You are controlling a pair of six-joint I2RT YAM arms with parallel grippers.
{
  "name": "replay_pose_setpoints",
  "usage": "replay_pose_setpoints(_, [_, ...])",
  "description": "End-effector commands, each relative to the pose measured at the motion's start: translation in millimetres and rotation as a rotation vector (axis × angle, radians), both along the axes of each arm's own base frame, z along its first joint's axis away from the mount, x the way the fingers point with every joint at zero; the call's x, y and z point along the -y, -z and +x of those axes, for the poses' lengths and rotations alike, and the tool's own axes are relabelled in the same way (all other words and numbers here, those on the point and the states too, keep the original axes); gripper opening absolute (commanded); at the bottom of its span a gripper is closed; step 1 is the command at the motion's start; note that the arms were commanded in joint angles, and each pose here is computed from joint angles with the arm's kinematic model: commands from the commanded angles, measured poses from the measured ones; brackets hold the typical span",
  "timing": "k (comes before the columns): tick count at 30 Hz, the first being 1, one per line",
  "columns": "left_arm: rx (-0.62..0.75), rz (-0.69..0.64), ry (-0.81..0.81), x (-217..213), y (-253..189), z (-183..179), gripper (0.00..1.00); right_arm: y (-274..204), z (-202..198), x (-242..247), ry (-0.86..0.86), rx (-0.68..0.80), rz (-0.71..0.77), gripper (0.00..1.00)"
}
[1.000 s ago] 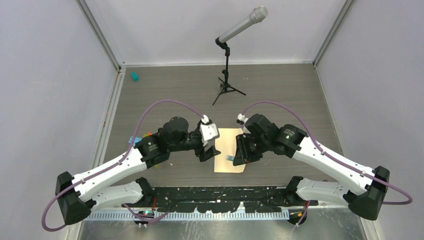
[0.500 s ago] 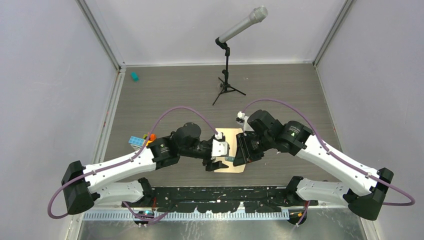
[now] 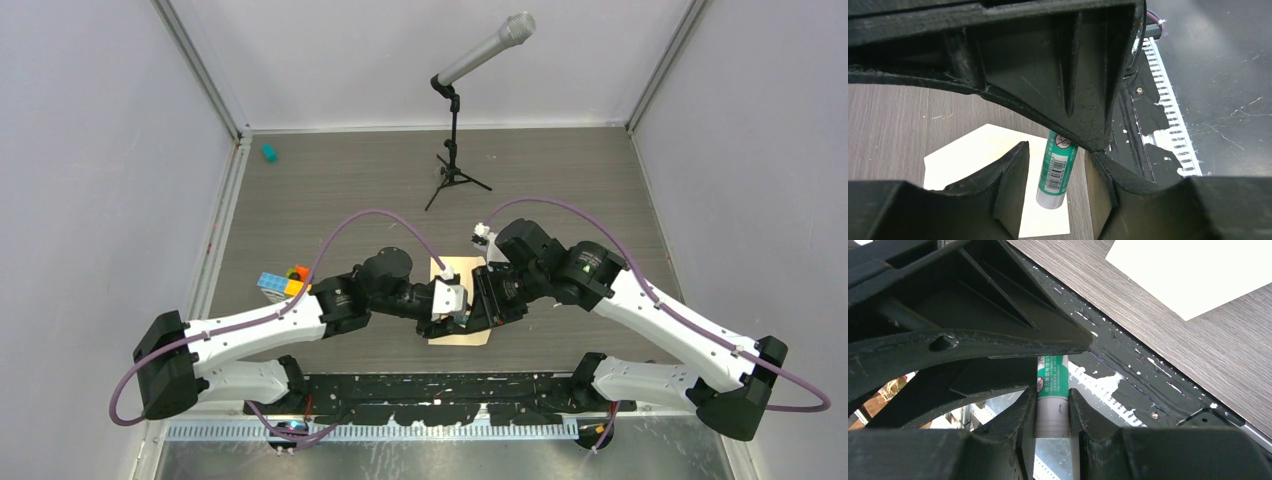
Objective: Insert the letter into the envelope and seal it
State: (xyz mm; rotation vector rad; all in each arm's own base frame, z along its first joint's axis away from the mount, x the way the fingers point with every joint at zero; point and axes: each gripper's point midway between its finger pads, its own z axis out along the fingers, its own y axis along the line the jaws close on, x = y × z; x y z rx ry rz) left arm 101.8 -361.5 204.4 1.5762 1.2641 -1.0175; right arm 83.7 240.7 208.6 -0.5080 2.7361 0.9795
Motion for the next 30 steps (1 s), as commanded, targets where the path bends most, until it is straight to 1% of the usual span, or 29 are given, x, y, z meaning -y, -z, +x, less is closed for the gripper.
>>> replay_pose_setpoints(1, [0.010,-0.070,0.025,9.8,-11.1,-5.3,0.45,-21.7,2.7,-8.2,-0.008,0.032,0.072,0.01])
replay_pose_setpoints(9, [0.017,-0.099,0.013,13.5,-11.6,-8.0,0.42,-24.8,3.8,-10.7,-0.006,0.033,0.082,0.01])
replay_pose_setpoints(12, [0.013,-0.115,0.000,15.4,-12.7,-6.9,0.33,-22.7,4.2,-10.5,0.000,0.031,0.080,0.01])
replay_pose_setpoints(14, [0.006,-0.114,-0.004,16.2,-12.0,-6.6,0.24,-22.8,4.5,-10.9,0.005,0.031,0.084,0.01])
replay_pose_setpoints(15, [0.002,-0.112,-0.010,16.4,-11.8,-5.5,0.18,-23.2,4.6,-10.7,0.007,0.033,0.085,0.04])
replay_pose_setpoints(16, [-0.004,-0.107,-0.020,17.0,-11.2,-4.4,0.12,-24.5,5.5,-10.4,0.013,0.040,0.088,0.10])
replay_pose_setpoints(17, [-0.008,-0.103,-0.041,17.4,-11.2,-0.9,0.05,-25.9,8.0,-9.5,0.025,0.053,0.087,0.19])
replay_pose_setpoints(18, [-0.017,-0.093,-0.061,17.6,-10.1,1.8,0.01,-27.9,10.5,-8.3,0.035,0.070,0.085,0.34])
replay_pose_setpoints(19, [-0.027,-0.085,-0.084,18.0,-9.4,5.1,0.00,-30.1,13.2,-6.4,0.047,0.088,0.082,0.44])
replay_pose_setpoints(20, [-0.041,-0.080,-0.108,18.4,-8.8,8.4,0.00,-33.3,16.7,-4.1,0.063,0.111,0.077,0.51])
replay_pose_setpoints(21, [-0.056,-0.080,-0.134,19.3,-8.0,11.4,0.00,-36.6,20.5,-1.3,0.083,0.137,0.073,0.57])
replay_pose_setpoints(22, [-0.073,-0.082,-0.160,20.3,-7.4,14.6,0.00,-40.2,24.6,1.5,0.102,0.164,0.072,0.60])
replay_pose_setpoints(25, [-0.125,-0.103,-0.204,23.0,-7.6,18.0,0.00,-48.8,36.9,11.3,0.179,0.238,0.068,0.61])
replay_pose_setpoints(30, [-0.165,-0.136,-0.284,23.6,-9.6,28.0,0.00,-51.7,49.8,20.0,0.259,0.296,0.055,0.53])
